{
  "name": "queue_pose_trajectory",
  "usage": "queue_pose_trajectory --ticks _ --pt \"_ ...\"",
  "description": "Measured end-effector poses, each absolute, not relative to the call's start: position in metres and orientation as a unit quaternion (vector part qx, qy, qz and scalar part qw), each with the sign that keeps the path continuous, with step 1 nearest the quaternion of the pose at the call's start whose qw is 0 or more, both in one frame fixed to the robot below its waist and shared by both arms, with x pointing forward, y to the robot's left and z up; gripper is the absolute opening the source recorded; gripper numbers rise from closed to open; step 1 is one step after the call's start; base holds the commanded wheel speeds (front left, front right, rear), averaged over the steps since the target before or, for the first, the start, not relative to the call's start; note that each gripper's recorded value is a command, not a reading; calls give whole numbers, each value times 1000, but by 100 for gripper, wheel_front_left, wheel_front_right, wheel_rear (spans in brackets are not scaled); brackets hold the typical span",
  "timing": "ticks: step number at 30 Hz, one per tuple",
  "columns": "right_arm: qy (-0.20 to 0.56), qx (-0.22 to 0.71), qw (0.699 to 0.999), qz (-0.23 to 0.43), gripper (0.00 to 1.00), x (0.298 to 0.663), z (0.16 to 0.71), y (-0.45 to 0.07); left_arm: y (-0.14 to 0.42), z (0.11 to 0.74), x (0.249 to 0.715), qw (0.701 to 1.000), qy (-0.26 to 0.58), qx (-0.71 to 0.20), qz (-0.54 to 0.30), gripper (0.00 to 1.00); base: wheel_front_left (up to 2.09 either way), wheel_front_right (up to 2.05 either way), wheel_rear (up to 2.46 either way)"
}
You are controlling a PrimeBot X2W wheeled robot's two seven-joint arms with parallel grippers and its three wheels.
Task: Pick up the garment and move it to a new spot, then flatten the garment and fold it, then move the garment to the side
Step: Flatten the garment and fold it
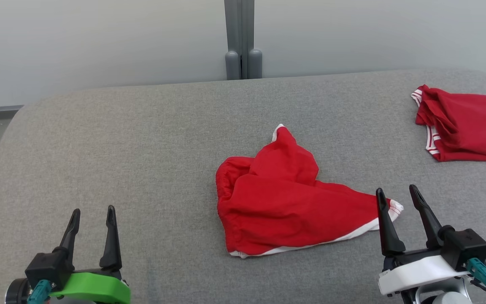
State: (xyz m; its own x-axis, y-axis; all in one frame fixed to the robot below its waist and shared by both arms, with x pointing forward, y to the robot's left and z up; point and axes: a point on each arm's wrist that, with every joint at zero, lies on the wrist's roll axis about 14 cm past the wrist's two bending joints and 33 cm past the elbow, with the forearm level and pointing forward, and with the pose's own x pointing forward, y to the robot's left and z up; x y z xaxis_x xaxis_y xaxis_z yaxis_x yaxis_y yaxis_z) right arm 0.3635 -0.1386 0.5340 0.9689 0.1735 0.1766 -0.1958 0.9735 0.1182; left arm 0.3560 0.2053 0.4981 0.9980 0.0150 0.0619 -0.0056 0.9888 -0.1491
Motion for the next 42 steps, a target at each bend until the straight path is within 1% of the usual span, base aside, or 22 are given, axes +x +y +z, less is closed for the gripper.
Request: queue_pose_trajectory --ticks 36,42 --pt "-64 64 992 89 100 362 522 -141 203 495 351 997 -27 -68 3 100 0 0 0" --pt "-57 64 993 87 100 363 517 -142 194 490 352 997 -18 -68 -12 100 0 0 0"
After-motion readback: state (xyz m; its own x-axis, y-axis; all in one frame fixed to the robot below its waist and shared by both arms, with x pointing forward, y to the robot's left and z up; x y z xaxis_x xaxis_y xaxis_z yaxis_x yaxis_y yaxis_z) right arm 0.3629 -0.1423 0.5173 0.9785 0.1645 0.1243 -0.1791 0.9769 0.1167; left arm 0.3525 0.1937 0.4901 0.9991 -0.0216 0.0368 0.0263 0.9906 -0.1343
